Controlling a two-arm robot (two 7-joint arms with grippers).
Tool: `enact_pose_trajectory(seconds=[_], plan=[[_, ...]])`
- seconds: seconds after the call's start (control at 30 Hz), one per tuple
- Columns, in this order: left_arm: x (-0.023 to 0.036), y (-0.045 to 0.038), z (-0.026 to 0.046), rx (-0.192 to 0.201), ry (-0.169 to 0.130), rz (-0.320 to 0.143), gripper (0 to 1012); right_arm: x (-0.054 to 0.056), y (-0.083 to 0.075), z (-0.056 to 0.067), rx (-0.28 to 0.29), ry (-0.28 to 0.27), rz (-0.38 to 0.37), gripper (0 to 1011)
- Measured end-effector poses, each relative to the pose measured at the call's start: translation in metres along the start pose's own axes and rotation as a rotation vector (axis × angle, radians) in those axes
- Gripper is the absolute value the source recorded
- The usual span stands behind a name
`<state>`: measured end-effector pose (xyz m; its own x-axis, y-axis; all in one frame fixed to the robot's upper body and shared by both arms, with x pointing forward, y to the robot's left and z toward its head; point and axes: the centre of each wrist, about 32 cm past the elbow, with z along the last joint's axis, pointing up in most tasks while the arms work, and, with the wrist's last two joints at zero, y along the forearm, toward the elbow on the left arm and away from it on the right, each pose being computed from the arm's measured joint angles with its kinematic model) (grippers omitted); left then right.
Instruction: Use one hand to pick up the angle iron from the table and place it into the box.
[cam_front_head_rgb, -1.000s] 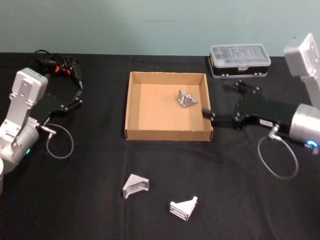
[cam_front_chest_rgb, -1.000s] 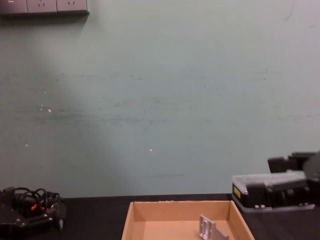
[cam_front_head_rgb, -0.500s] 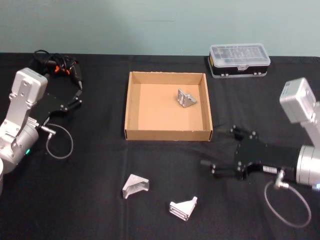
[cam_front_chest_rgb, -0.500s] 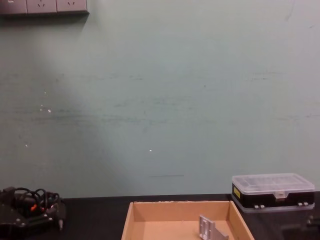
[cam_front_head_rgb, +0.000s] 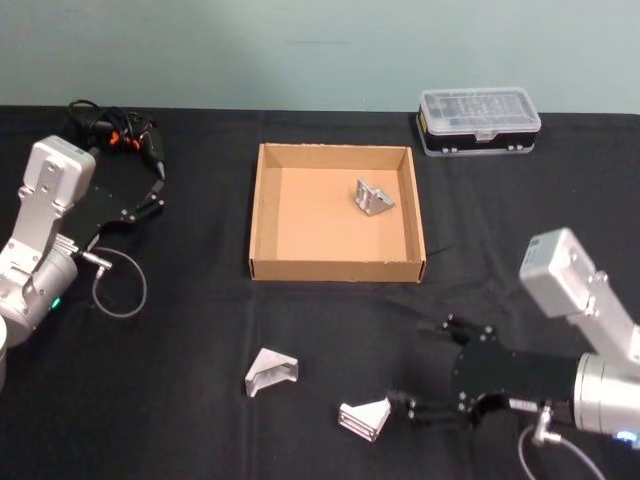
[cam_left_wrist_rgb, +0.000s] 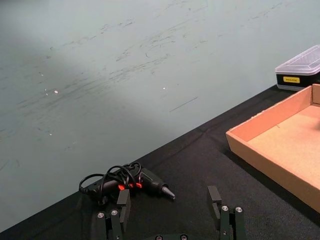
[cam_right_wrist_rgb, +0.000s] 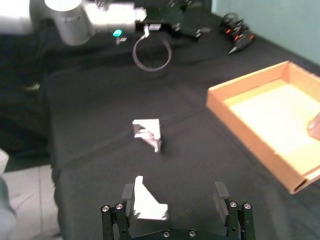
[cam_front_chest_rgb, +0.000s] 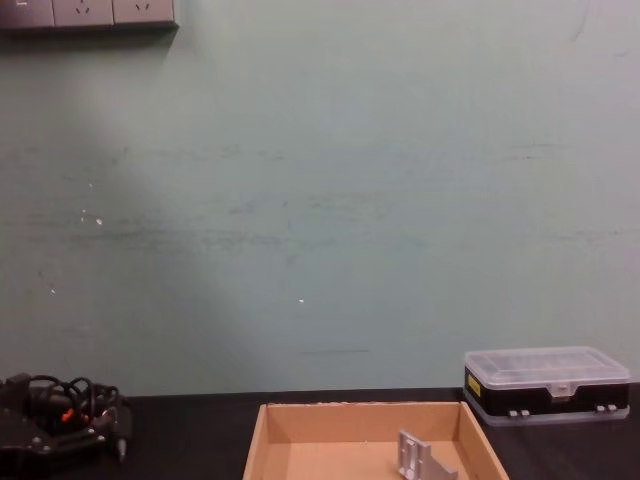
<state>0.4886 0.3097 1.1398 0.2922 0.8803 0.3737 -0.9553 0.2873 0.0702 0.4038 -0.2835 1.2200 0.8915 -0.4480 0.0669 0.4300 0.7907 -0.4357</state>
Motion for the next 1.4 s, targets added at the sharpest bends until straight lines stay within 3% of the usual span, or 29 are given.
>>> enact_pose_trajectory(seconds=[0.3,0.57,1.1,1.4], plan=[[0.0,0.0,0.0,0.0,0.0,0.0,1000,-0.013,0.009,-0.008,-0.069,-0.04,0.042,1004],[0.0,0.0,0.0,0.0,0.0,0.0,1000,-0.015,0.014,-0.011,-0.108,-0.069,0.034,1004],[0.0,0.0,0.0,0.0,0.0,0.0,1000,-0.02,0.031,-0.015,-0.109,-0.056,0.046,1004],[0.0,0.0,0.0,0.0,0.0,0.0,1000,-0.021,0.037,-0.014,-0.129,-0.084,0.053,1004]])
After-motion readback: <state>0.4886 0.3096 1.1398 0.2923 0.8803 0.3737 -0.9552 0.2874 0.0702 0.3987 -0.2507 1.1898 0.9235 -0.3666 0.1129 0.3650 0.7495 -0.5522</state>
